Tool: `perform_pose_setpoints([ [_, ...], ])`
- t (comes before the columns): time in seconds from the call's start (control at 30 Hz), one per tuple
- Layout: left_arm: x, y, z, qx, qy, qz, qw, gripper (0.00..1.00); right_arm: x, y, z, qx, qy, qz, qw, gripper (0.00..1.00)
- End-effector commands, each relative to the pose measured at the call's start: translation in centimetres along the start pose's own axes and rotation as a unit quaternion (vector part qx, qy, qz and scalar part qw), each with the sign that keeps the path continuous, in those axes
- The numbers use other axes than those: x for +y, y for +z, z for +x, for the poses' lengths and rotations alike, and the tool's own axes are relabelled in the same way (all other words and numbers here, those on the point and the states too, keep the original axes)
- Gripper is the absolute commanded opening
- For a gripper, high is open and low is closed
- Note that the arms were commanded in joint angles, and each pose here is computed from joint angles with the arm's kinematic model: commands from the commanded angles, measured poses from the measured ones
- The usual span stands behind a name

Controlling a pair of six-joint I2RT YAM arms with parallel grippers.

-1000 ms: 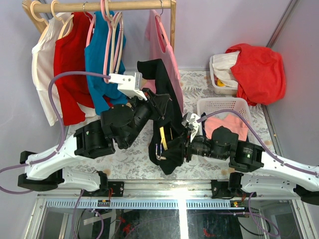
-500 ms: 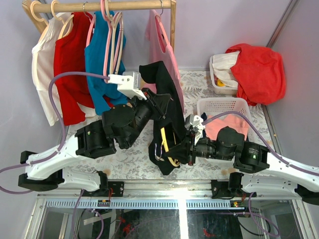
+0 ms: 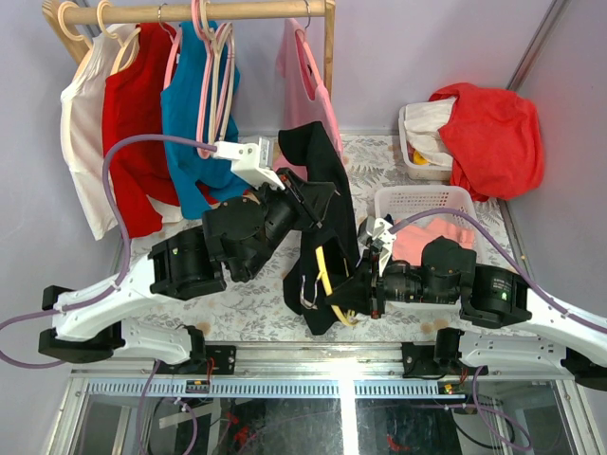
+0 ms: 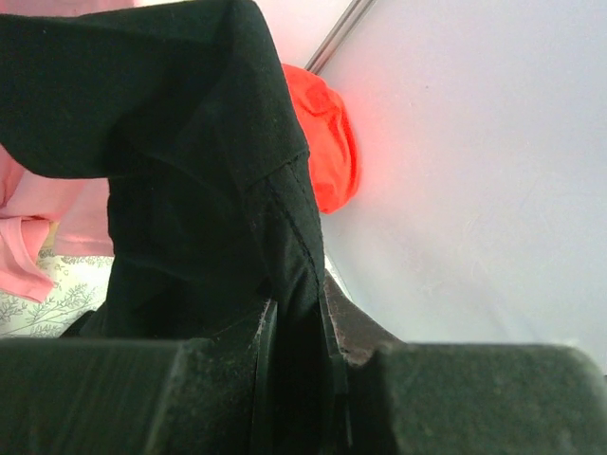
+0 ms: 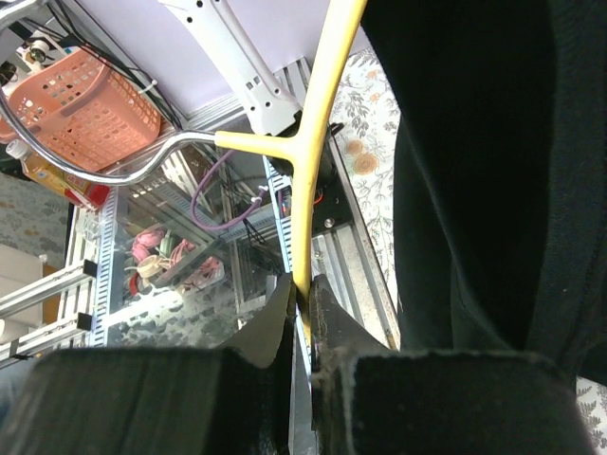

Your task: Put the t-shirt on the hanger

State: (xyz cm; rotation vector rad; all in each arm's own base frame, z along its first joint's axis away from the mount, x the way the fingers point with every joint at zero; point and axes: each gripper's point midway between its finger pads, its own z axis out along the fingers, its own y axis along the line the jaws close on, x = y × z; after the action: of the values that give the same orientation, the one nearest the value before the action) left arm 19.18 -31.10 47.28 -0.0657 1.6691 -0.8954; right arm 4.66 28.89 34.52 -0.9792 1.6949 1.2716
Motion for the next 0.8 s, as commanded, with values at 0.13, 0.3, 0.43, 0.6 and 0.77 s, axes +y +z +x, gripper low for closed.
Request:
perform_pose_setpoints([
  [0.13,-0.2,-1.7,2.6,0.038,0.035,0.009,0.999,0.14,1.7,-2.4,-6.6,-0.1,0.019,-0.003,0.995,0.0],
  [0.3,-0.9,-2.5,3.7,0.052,0.048,0.015,0.997,0.24,2.1,-3.0,-7.4,-0.108,0.018,-0.005,0.994,0.0],
  [0.43,-1.3,-3.2,5.1,0.067,0.053,0.019,0.996,0.31,2.4,-3.3,-8.0,-0.112,0.019,-0.008,0.994,0.0],
  [0.6,-1.2,-3.7,5.6,0.071,0.058,0.019,0.996,0.32,2.3,-3.3,-8.2,-0.111,0.015,-0.003,0.994,0.0],
  [0.77,-1.5,-3.6,5.4,0.068,0.068,0.02,0.995,0.29,2.0,-3.3,-7.9,-0.11,0.016,0.001,0.994,0.0],
])
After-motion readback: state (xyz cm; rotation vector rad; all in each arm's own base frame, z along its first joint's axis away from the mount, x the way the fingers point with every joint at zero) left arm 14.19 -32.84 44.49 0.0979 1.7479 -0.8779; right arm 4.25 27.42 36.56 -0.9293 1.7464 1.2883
